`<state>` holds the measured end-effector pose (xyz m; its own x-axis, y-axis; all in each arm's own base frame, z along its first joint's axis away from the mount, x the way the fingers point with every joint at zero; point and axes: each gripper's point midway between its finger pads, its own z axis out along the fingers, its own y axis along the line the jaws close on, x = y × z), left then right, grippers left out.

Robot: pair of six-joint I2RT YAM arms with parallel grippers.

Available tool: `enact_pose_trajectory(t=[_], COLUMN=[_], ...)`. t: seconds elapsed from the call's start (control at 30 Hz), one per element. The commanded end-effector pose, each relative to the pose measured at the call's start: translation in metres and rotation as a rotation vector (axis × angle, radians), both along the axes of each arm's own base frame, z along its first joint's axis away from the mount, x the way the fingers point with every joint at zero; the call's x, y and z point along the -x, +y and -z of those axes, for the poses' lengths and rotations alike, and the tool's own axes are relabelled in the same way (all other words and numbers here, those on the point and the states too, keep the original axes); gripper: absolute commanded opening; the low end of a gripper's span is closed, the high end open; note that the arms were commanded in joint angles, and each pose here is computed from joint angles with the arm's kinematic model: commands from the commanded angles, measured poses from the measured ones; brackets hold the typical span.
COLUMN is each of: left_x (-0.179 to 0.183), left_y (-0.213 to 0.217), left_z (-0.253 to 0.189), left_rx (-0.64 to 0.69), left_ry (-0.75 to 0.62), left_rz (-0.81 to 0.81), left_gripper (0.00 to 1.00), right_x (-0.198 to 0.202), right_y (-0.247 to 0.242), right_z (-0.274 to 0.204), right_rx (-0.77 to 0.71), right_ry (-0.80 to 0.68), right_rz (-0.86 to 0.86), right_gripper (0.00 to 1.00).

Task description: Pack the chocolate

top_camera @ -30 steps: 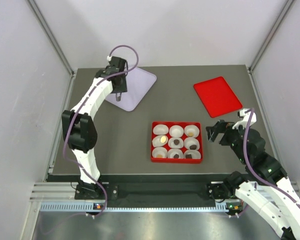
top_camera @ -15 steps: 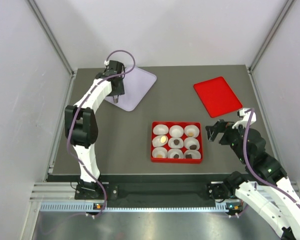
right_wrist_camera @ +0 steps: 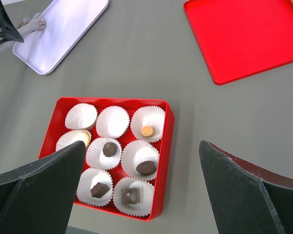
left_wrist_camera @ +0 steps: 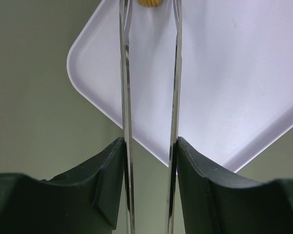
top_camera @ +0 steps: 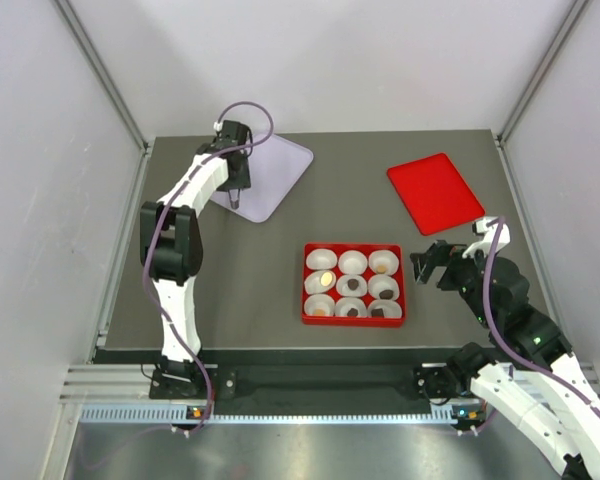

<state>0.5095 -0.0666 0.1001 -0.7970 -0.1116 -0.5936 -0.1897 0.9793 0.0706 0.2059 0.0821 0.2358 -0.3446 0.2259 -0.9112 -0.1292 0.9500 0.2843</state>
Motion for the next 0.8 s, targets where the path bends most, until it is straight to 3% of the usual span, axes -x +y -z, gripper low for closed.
enact_pose_trajectory(t=[0.0, 0.5, 0.77], left_x=[-0.021, -0.020, -0.007], left_y=[0.000, -0.006, -0.025], left_z=[-0.019, -0.013, -0.024], left_rx=[0.009, 0.026, 0.104], left_ry=[-0.074, -0.046, -0.032], left_rz=[0.009, 0.062, 0.131], left_gripper=[0.49, 0.42, 0.38], right_x=[-0.006, -0.005, -0.004], right_y=[0.000, 0.002, 0.003], right_z=[-0.010, -0.013, -0.020], right_rx=[-0.014, -0.031, -0.045], right_ry=[-0.039, -0.040, -0.043], right_rz=[0.010, 0.002, 0.002], right_gripper=[1.00, 1.00, 1.00])
